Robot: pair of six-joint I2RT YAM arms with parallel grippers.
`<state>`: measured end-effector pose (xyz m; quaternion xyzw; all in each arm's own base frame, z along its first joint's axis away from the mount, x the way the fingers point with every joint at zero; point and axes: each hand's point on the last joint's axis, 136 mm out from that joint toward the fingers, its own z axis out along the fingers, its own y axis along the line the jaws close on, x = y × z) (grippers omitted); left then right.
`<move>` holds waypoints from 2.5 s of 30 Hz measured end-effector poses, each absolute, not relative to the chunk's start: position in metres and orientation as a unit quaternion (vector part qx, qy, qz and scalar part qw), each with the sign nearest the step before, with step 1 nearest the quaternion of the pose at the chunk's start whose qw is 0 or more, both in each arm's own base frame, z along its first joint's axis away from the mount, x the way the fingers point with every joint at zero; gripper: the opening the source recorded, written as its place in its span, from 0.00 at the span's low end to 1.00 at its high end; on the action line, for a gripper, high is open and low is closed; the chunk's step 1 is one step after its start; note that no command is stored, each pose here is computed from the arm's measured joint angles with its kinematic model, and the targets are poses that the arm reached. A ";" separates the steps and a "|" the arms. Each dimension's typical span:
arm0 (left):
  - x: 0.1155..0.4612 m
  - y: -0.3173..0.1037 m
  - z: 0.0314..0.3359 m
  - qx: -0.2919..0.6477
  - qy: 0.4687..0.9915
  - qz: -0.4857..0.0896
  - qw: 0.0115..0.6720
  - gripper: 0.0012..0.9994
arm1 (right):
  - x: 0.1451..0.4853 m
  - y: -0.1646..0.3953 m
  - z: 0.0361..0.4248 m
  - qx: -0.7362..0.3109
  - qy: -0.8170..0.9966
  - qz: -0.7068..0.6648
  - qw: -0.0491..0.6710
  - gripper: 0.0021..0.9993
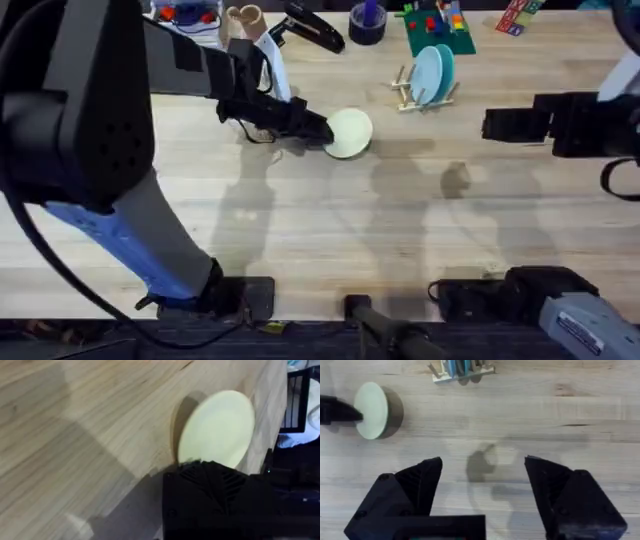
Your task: Pick up the plates from the table one by one and place each into a slot on the dish rack.
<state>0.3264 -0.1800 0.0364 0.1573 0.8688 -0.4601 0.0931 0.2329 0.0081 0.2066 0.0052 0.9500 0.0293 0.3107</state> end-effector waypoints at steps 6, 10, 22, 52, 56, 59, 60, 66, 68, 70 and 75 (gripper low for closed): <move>0.327 -0.179 0.034 0.140 0.875 -0.456 0.084 0.04 | 0.233 0.008 0.207 0.005 0.950 0.029 0.311 1.00; 0.327 -0.180 0.033 0.133 0.874 -0.460 0.079 0.04 | 0.233 0.008 0.207 0.005 0.950 0.029 0.311 1.00; 0.327 -0.180 0.033 0.128 0.874 -0.463 0.075 0.04 | 0.234 0.029 0.204 -0.005 0.951 0.076 0.299 1.00; 0.327 -0.180 0.033 0.127 0.874 -0.463 0.073 0.04 | 0.308 0.169 0.115 0.023 0.962 0.206 0.181 0.99; 0.327 -0.180 0.033 0.127 0.874 -0.463 0.073 0.04 | 0.319 0.181 0.106 0.038 0.957 0.229 0.175 0.99; 0.327 -0.180 0.033 0.127 0.874 -0.463 0.073 0.04 | 0.321 0.190 0.098 0.043 0.956 0.237 0.165 0.99; 0.327 -0.180 0.033 0.127 0.874 -0.463 0.073 0.04 | 0.321 0.193 0.095 0.044 0.957 0.239 0.160 0.99; 0.327 -0.180 0.033 0.127 0.874 -0.463 0.073 0.04 | 0.317 0.211 0.078 0.050 0.958 0.245 0.138 0.98; 0.327 -0.180 0.033 0.127 0.874 -0.463 0.073 0.04 | 0.318 0.216 0.076 0.057 0.957 0.249 0.136 0.98; 0.327 -0.180 0.033 0.127 0.874 -0.463 0.073 0.04 | 0.320 0.219 0.073 0.067 0.956 0.252 0.133 0.98; 0.327 -0.180 0.033 0.127 0.874 -0.463 0.073 0.04 | 0.319 0.219 0.060 0.095 0.957 0.248 0.113 0.93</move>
